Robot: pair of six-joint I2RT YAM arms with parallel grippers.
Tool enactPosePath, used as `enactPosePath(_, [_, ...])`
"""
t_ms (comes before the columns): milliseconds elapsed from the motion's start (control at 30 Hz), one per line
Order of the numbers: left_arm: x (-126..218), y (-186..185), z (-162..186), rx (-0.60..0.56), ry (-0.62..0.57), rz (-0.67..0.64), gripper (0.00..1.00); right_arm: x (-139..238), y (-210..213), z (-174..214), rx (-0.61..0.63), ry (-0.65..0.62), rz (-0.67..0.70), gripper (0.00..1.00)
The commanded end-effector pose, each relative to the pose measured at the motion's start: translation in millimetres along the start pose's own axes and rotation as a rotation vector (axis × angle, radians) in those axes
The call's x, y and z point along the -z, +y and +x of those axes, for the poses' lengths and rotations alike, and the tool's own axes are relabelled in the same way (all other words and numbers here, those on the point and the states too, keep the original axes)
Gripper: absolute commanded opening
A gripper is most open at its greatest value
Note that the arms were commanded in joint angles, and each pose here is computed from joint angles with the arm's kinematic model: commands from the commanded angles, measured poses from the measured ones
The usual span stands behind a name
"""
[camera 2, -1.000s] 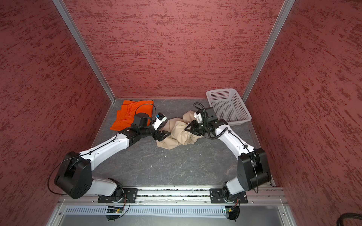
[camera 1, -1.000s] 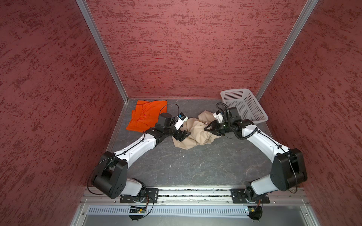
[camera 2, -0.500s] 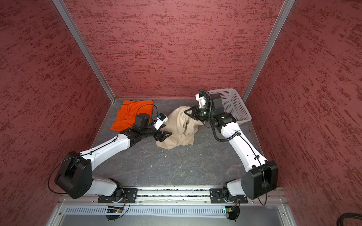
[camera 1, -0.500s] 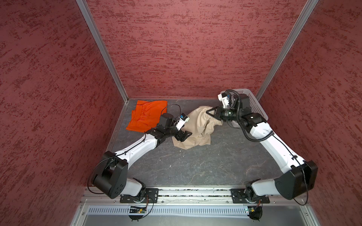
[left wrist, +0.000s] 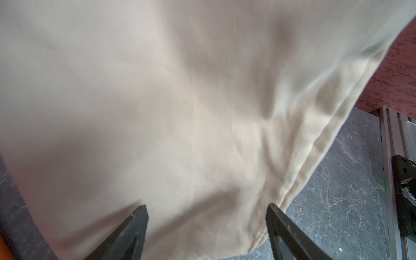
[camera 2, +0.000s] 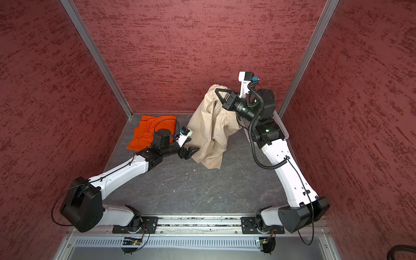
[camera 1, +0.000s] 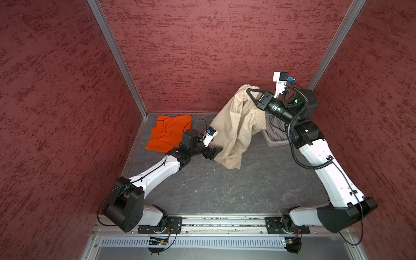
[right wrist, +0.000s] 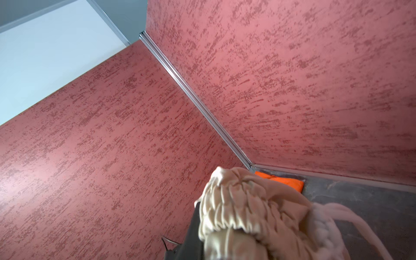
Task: Fold and stack the shorts
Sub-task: 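Raise the waistband with the right gripper while the left grips the hem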
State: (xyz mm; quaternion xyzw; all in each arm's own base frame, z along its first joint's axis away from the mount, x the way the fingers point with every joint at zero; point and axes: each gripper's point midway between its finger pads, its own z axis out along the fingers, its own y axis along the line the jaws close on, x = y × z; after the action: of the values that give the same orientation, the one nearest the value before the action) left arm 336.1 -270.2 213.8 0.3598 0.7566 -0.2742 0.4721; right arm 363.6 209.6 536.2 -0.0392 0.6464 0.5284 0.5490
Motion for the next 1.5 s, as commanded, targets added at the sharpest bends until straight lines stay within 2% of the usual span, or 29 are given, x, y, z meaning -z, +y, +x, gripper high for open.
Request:
enactPosePath(0, [-5, 1, 4, 0.001, -0.012, -0.013, 0.83, 9, 30, -38, 0.066, -0.134, -0.044, 0.00])
enactPosePath(67, [-6, 1, 6, -0.003, -0.019, -0.009, 0.83, 10, 37, -42, 0.081, -0.138, -0.056, 0.00])
enactPosePath(200, [-8, -17, 8, -0.036, -0.041, 0.086, 0.84, 7, 40, -48, 0.110, -0.128, -0.043, 0.00])
enactPosePath(433, [-3, -29, 11, -0.070, -0.098, 0.112, 0.84, 0, 37, -50, 0.122, -0.117, -0.030, 0.00])
enactPosePath(700, [-26, -33, 28, -0.178, -0.134, 0.018, 0.81, 0, 42, -54, 0.128, -0.120, -0.043, 0.00])
enactPosePath(933, [-43, -24, 26, -0.193, -0.173, -0.105, 0.81, -10, 33, -49, 0.112, -0.103, -0.043, 0.00])
enactPosePath(1167, [-50, -17, 18, -0.184, -0.235, -0.163, 0.72, -11, 33, -50, 0.106, -0.105, -0.048, 0.00])
enactPosePath(1300, [-57, -21, 15, -0.190, -0.255, -0.147, 0.62, -11, 35, -50, 0.106, -0.104, -0.053, 0.00])
enactPosePath(1333, [-59, -24, 15, -0.195, -0.258, -0.133, 0.55, -11, 34, -50, 0.107, -0.104, -0.049, 0.00])
enactPosePath(1400, [-59, -28, 15, -0.196, -0.257, -0.109, 0.33, -10, 31, -50, 0.112, -0.104, -0.031, 0.00])
enactPosePath(1467, [-55, -29, 17, -0.190, -0.242, -0.099, 0.16, -9, 20, -50, 0.122, -0.105, 0.030, 0.00])
